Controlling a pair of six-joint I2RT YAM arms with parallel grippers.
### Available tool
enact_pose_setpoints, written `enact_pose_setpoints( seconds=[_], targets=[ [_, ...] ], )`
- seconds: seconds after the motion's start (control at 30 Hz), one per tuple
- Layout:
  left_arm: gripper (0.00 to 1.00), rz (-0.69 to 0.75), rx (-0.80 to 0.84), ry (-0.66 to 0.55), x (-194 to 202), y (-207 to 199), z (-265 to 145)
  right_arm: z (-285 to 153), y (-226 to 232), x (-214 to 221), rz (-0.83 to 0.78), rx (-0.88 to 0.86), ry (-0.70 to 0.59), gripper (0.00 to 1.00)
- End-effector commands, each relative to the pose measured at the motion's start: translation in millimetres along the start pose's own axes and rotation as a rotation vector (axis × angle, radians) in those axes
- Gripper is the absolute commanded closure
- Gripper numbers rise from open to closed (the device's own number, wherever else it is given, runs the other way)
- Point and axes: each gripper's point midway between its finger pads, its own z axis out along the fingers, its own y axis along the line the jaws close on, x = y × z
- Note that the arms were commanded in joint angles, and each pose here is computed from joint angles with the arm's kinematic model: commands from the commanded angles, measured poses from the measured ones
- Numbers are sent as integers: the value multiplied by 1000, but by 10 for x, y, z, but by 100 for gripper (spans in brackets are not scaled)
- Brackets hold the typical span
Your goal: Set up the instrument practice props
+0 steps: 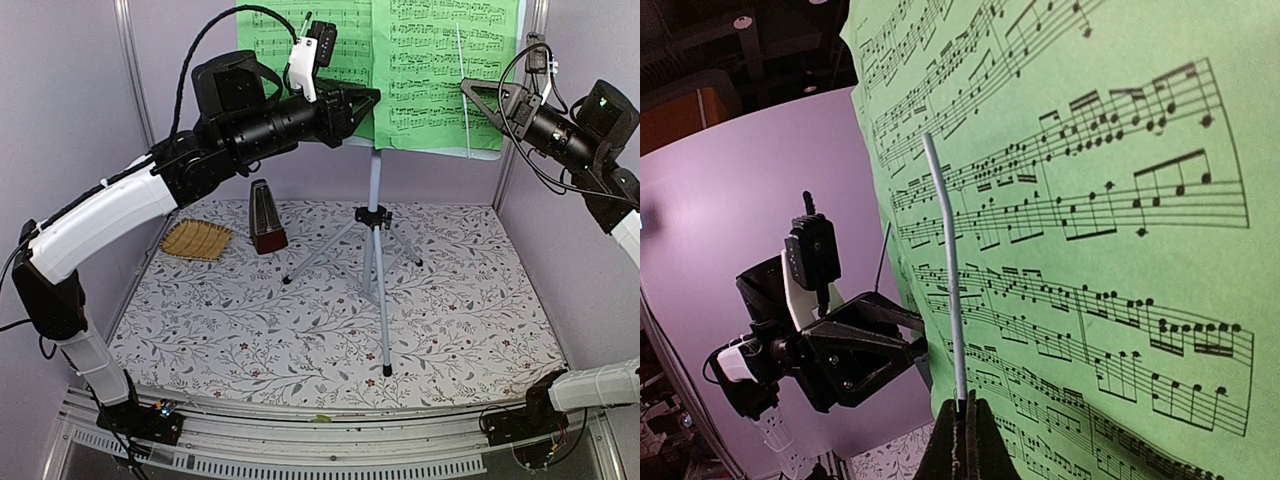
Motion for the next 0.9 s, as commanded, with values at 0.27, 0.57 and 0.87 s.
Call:
enact_pose_setpoints(
  seconds=[0.27, 0.57, 0.87],
  targets=[
    [77, -21, 24, -14, -42, -54, -34, -2, 0, 86, 22, -9, 25, 100],
    [79, -25, 43, 5, 24, -105, 20, -2, 4, 88, 22, -11, 26, 100],
    [81, -30, 43, 10, 60, -117, 45, -9, 3, 96, 20, -9, 27, 100]
  ],
)
